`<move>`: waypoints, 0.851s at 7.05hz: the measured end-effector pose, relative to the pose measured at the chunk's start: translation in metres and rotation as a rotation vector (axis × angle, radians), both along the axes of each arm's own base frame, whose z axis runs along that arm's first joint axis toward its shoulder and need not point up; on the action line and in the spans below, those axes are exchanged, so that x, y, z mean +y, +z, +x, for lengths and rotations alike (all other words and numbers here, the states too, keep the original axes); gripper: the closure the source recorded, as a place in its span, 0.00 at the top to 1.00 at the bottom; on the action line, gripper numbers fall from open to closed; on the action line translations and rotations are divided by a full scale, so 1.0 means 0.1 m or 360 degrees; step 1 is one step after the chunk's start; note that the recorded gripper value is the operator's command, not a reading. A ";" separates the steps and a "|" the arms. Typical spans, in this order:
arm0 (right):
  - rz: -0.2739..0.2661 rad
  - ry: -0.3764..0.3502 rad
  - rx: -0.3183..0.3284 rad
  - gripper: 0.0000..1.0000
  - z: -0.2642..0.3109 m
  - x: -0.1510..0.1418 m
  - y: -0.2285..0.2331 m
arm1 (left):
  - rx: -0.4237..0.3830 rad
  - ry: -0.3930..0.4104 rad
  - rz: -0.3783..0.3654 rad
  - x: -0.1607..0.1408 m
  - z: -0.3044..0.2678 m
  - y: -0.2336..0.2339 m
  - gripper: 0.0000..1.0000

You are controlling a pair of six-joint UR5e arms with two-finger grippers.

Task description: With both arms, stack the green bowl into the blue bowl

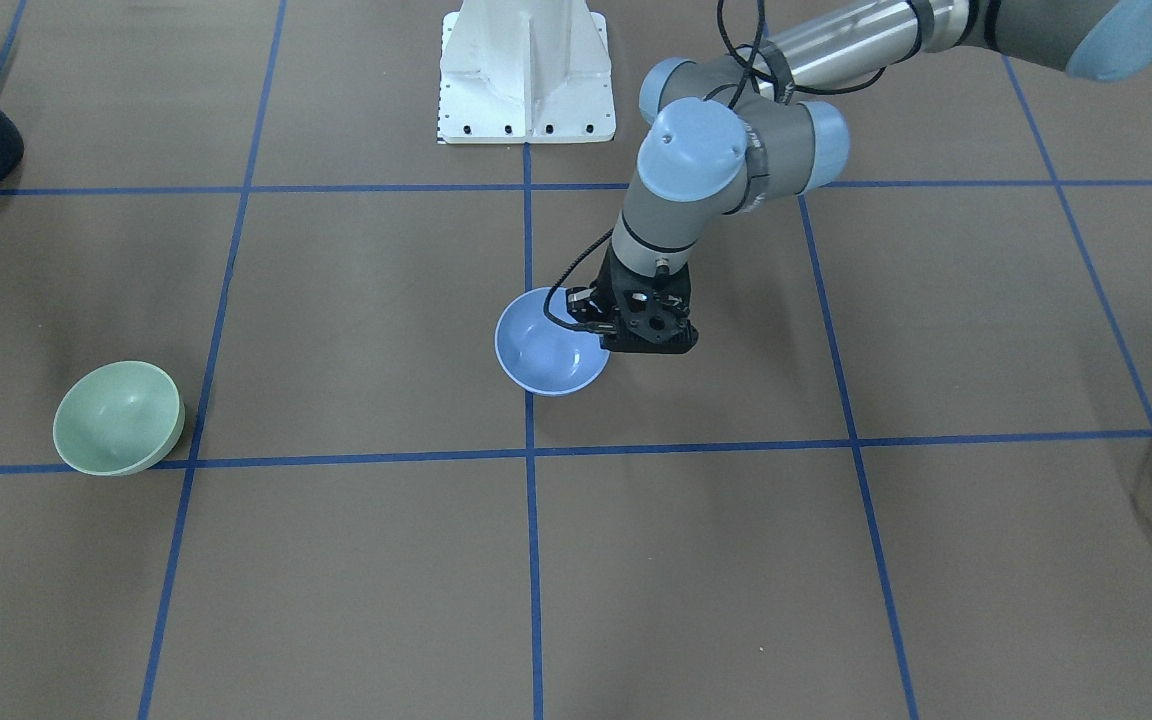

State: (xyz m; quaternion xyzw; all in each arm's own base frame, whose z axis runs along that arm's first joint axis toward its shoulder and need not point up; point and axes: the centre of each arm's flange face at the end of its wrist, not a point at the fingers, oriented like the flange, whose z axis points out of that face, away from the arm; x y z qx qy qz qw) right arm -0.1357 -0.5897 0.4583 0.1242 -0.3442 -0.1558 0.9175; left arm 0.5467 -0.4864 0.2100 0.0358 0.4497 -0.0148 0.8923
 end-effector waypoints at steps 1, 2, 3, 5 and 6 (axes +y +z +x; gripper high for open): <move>-0.0001 0.0000 -0.0001 1.00 0.00 0.00 0.00 | -0.0019 0.0002 0.0016 0.09 0.13 -0.03 0.00; -0.0002 0.0000 -0.0002 1.00 0.00 0.00 0.00 | -0.0028 0.0005 0.0023 0.12 0.18 -0.02 0.05; -0.0003 0.0001 -0.0002 1.00 0.00 0.00 0.00 | -0.0030 0.0009 0.0029 0.14 0.20 -0.02 0.33; -0.0003 0.0001 -0.0002 1.00 0.00 0.00 0.00 | -0.0025 0.0018 0.0047 0.15 0.20 -0.04 0.98; -0.0003 0.0001 -0.0002 1.00 0.00 0.00 0.00 | -0.0017 0.0030 0.0070 0.16 0.18 -0.07 0.98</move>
